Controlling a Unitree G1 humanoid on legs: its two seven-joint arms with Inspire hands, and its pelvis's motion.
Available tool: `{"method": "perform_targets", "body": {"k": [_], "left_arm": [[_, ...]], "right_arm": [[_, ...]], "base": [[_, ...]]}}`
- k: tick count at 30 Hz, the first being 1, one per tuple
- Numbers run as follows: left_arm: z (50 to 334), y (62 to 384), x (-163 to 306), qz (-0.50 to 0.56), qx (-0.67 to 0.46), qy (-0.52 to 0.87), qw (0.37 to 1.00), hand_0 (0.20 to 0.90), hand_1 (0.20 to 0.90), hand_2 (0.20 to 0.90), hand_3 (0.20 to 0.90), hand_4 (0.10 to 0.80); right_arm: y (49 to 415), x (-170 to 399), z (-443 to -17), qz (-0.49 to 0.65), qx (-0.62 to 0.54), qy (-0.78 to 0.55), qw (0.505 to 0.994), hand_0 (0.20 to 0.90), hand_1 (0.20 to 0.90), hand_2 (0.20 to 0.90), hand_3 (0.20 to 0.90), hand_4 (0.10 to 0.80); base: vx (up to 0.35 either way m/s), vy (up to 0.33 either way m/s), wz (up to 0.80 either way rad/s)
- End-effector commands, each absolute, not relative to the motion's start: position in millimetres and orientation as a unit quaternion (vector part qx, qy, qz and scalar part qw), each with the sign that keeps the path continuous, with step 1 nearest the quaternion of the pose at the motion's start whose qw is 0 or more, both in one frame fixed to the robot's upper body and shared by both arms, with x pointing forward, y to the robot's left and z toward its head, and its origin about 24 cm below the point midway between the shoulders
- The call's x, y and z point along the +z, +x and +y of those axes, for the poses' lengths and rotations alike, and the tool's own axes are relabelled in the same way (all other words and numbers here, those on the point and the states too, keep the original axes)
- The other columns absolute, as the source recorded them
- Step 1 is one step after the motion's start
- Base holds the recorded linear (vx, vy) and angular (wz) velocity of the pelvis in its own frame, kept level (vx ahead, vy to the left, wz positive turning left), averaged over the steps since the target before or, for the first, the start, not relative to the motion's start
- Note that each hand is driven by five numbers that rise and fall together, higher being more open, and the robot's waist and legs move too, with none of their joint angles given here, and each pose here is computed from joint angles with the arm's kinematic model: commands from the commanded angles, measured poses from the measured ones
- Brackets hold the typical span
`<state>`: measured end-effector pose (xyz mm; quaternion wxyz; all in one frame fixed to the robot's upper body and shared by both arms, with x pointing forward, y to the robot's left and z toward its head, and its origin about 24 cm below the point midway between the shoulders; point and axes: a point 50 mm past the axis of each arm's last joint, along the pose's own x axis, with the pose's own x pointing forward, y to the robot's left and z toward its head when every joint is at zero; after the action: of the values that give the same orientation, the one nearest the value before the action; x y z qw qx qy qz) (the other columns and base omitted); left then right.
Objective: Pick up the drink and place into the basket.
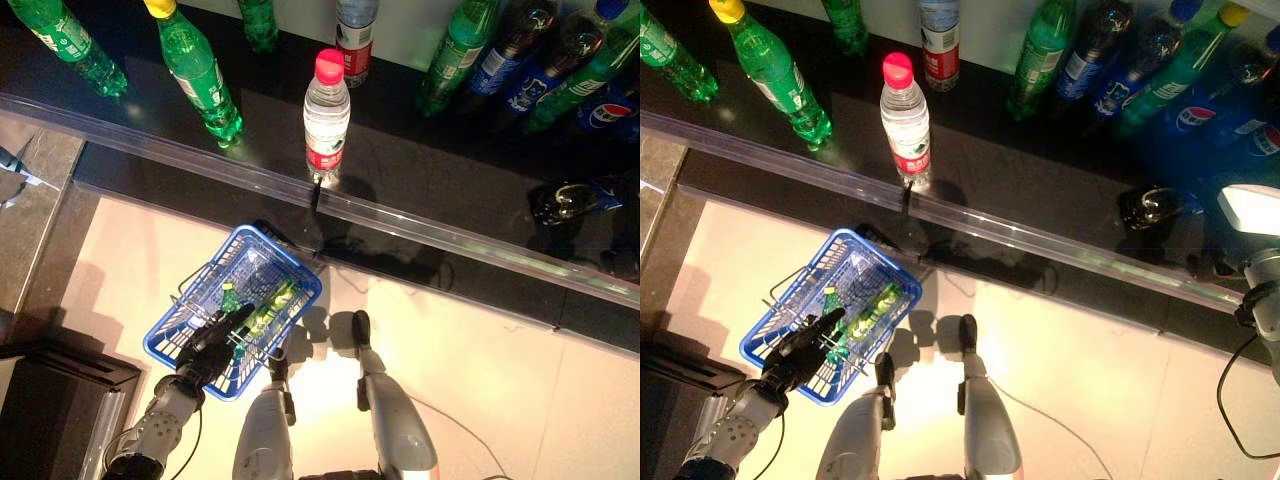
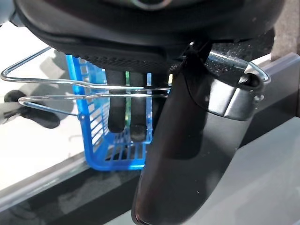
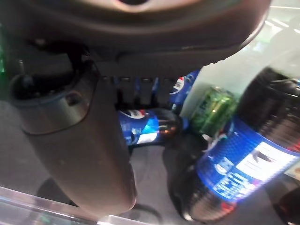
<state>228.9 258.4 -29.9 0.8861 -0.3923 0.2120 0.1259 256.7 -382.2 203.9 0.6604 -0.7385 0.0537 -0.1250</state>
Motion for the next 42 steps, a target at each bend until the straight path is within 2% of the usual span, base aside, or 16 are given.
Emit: {"method": "perform_targets", "body": {"k": [1, 16, 27, 28, 29, 30, 31, 39, 42], "left_arm": [[277, 244, 18, 0.079, 0.074, -0.364, 0.925, 0.3, 0.3, 0.3, 0.2, 0.1], [278, 256, 36, 0.064, 0.062, -0.361, 0.928, 0.3, 0.3, 0.3, 0.2, 0.1], [275, 261, 46, 0.057, 0.05, -0.356, 0.931, 0.3, 0.3, 0.3, 0.2, 0.1], [274, 263, 47, 0.057, 0.047, -0.355, 0.932, 0.3, 0.3, 0.3, 0.2, 0.1], [275, 264, 50, 0.057, 0.045, -0.354, 0.933, 0.3, 0.3, 0.3, 0.2, 0.1], [274, 265, 51, 0.056, 0.043, -0.352, 0.933, 0.3, 0.3, 0.3, 0.2, 0.1], [274, 266, 52, 0.055, 0.04, -0.351, 0.934, 0.3, 0.3, 0.3, 0.2, 0.1], [275, 267, 55, 0.054, 0.036, -0.349, 0.935, 0.3, 0.3, 0.3, 0.2, 0.1], [275, 268, 57, 0.052, 0.032, -0.346, 0.936, 0.3, 0.3, 0.3, 0.2, 0.1]], "right_arm": [[254, 271, -399, 0.009, -0.239, -0.783, 0.574, 0.9, 0.9, 0.9, 0.9, 0.8], [273, 281, -388, 0.001, -0.24, -0.789, 0.566, 0.9, 0.9, 0.9, 0.9, 0.8], [283, 280, -388, 0.038, -0.213, -0.794, 0.568, 0.9, 0.9, 0.9, 0.9, 0.8], [284, 279, -389, 0.044, -0.213, -0.793, 0.569, 0.818, 0.818, 0.818, 0.804, 0.704], [285, 279, -390, 0.051, -0.212, -0.794, 0.568, 0.495, 0.495, 0.495, 0.428, 0.328], [286, 279, -391, 0.056, -0.212, -0.795, 0.566, 0.316, 0.316, 0.316, 0.219, 0.119], [286, 278, -393, 0.064, -0.213, -0.796, 0.562, 0.3, 0.3, 0.3, 0.2, 0.1], [287, 269, -406, 0.125, -0.203, -0.812, 0.532, 0.3, 0.3, 0.3, 0.2, 0.1], [285, 264, -409, 0.135, -0.199, -0.809, 0.536, 0.3, 0.3, 0.3, 0.2, 0.1]], "base": [[0.0, 0.0, 0.0], [-0.025, -0.018, 0.01], [-0.019, -0.03, 0.01], [-0.021, -0.032, 0.0], [-0.028, -0.039, 0.0], [-0.03, -0.04, 0.0], [-0.023, -0.037, -0.01], [-0.002, -0.004, 0.0], [-0.012, -0.014, 0.04]]}}
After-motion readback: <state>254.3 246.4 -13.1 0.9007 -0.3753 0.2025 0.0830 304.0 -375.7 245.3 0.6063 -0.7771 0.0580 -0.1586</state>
